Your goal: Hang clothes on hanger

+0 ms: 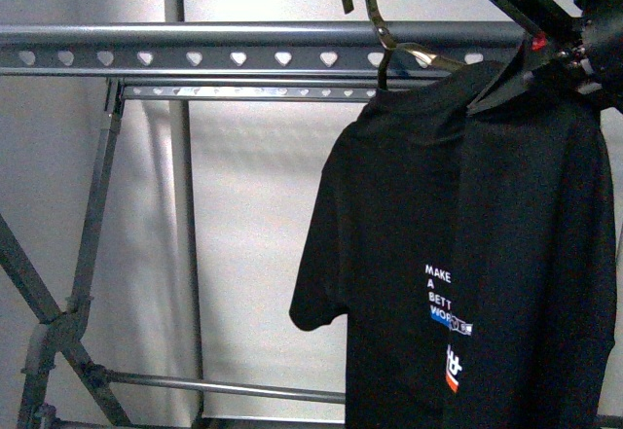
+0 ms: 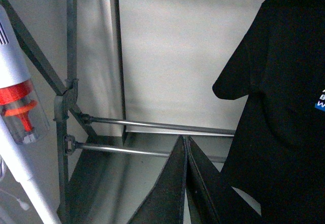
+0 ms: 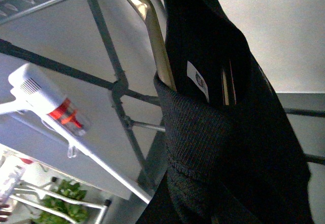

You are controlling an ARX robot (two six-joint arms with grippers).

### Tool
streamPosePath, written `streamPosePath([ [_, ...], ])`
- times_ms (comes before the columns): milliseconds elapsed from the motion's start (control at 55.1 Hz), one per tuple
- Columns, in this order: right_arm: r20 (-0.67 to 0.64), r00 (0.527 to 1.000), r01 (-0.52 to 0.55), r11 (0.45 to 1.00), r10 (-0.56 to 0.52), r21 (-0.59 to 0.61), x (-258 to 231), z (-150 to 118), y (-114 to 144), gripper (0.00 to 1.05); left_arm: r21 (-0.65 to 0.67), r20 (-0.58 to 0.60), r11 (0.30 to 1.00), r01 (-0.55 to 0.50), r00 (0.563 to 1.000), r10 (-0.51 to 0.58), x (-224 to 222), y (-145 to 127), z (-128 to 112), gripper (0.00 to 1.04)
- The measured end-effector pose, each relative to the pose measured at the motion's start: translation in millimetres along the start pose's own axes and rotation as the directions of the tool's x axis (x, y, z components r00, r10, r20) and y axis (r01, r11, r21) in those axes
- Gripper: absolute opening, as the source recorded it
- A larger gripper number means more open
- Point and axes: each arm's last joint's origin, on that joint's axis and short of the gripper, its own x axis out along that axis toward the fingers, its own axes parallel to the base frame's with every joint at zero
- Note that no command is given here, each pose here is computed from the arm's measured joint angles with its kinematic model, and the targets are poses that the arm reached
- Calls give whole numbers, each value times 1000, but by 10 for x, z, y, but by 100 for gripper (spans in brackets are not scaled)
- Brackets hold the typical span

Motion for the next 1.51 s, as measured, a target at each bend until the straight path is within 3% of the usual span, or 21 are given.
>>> streamPosePath([
  [236,-57,998,21,994,-15,110,333,-125,115,3,0,6,1000,0,1000,0,-223,1,-180,4],
  [526,-61,998,10,987,0,163,499,-569,6,3,0,8,1000,0,1000,0,-428,2,-317,4],
  [617,-23,1000,8,990,-5,140,407,-663,-11,19,1,7,1000,0,1000,0,-475,2,-348,4],
  [671,83,995,50,998,-54,47,268,-681,12,30,1,6,1000,0,1000,0,-504,2,-366,4],
  [744,267,961,103,991,-78,-80,-38,-652,88,44,3,10,1000,0,1000,0,-535,2,-373,4],
  [853,505,863,157,960,-20,-231,-726,-655,248,67,3,26,1000,-2,1000,2,-573,3,-419,4],
  [944,554,832,188,935,11,-301,-1168,-860,281,83,3,29,1000,0,1000,-1,-600,2,-413,4],
  [998,566,824,255,919,-42,-302,-1461,-1178,240,97,3,35,1000,0,999,0,-626,2,-406,4],
  [1071,459,838,438,865,-294,-246,-1775,-1729,147,81,3,32,1000,0,999,0,-656,2,-408,4],
  [1107,410,853,450,852,-322,-267,-1850,-2031,28,72,3,34,1000,-1,999,1,-670,3,-406,4],
  [1161,400,851,465,843,-341,-271,-1875,-2280,-118,58,3,37,1000,0,999,0,-691,3,-404,4],
  [1252,415,846,466,843,-334,-270,-1899,-2343,-203,32,3,31,1000,0,1000,-1,-717,2,-411,4],
  [1343,417,854,447,850,-312,-280,-1917,-2360,-250,12,3,35,1000,0,999,0,-739,3,-409,4],
  [1415,414,854,448,848,-313,-282,-1934,-2372,-317,1,3,33,1000,0,999,0,-749,3,-413,4],
  [1506,422,839,477,837,-343,-268,-1942,-2395,-364,2,3,4,1000,1,1000,-1,-817,2,-452,4],
])
